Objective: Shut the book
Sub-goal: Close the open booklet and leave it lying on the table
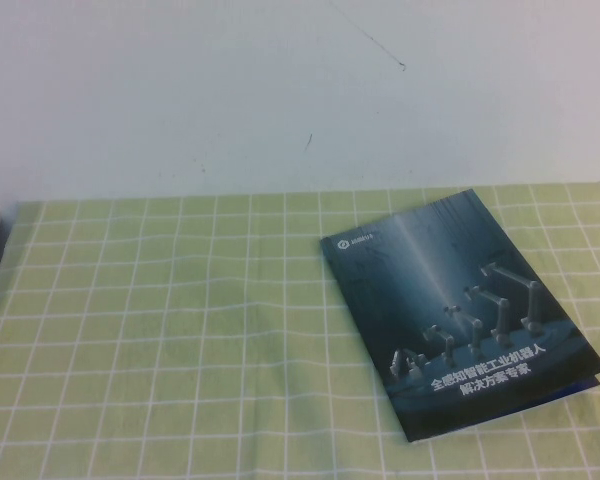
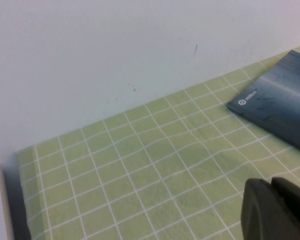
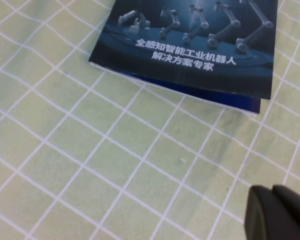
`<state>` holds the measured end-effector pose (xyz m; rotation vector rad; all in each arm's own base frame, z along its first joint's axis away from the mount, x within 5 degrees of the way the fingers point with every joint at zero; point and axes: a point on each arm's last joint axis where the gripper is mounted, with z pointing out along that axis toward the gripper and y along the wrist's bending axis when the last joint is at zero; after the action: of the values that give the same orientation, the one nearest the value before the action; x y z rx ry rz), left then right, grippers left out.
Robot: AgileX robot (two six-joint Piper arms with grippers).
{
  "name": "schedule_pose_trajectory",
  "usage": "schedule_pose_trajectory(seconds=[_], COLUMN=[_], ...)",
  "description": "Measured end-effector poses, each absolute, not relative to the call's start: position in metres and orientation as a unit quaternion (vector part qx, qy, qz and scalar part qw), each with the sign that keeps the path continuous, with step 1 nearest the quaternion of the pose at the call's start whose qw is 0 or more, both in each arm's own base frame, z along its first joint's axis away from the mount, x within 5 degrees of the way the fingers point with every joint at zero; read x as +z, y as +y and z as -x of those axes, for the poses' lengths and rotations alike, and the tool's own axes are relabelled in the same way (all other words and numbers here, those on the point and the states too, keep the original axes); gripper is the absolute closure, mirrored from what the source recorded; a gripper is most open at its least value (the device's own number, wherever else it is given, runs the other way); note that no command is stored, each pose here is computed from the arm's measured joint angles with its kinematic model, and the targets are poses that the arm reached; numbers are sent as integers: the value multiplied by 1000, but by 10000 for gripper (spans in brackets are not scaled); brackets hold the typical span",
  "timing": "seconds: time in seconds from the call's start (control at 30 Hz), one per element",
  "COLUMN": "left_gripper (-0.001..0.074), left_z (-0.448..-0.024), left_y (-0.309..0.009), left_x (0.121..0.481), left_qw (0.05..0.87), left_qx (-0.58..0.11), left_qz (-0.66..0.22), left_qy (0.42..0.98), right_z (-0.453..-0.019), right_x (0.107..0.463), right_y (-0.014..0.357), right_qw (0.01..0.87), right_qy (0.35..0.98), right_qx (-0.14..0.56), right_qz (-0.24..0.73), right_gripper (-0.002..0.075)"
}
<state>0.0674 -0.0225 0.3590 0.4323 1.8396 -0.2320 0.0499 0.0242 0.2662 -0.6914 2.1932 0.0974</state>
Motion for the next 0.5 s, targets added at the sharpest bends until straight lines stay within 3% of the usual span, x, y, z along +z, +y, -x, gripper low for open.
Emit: schedule_pose_trajectory(seconds=[0.5], left_gripper=[738], left_z=[-70], left_y=[-20], left_x=[352], left_qw=[581], left_qx=[-71], left_qz=[-188], left_qy=[788], right_z=[-50], right_x=[266], right_y=[24], right_qw=[407], right_qy=[870], right_qx=[40], right_qz=[274], right_gripper=[729])
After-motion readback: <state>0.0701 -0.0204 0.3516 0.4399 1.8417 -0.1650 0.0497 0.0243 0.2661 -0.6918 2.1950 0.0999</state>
